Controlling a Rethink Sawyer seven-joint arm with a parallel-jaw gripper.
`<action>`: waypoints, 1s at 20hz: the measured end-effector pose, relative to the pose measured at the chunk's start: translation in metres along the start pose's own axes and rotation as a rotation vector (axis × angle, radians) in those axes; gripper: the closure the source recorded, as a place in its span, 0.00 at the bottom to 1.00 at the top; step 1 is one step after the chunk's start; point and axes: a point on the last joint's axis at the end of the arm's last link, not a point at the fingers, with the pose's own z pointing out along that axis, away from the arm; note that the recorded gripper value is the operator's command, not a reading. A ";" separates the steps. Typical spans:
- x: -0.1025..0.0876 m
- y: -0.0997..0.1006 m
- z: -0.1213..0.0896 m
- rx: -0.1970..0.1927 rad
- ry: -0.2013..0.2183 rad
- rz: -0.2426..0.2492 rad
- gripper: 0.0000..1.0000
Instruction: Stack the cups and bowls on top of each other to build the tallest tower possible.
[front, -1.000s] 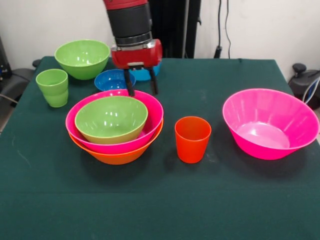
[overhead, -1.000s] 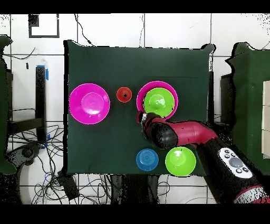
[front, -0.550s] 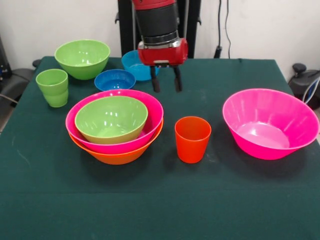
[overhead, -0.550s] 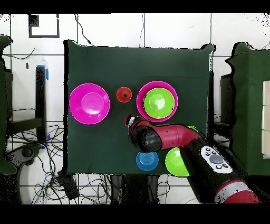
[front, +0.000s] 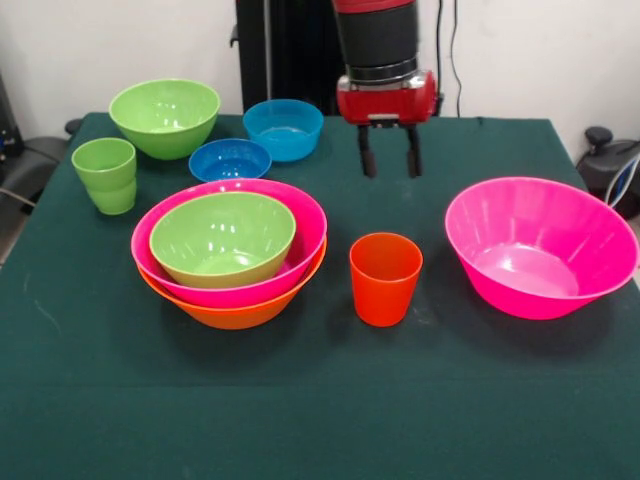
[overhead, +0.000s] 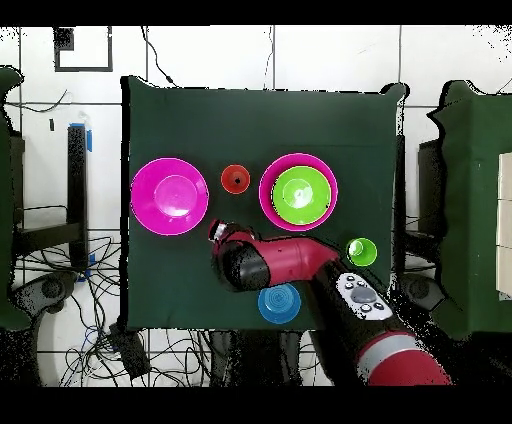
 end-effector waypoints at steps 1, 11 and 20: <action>0.001 0.004 0.001 -0.002 -0.003 0.003 0.00; 0.019 0.053 0.019 -0.040 -0.050 0.064 0.00; 0.030 0.058 0.042 -0.054 -0.069 0.112 0.00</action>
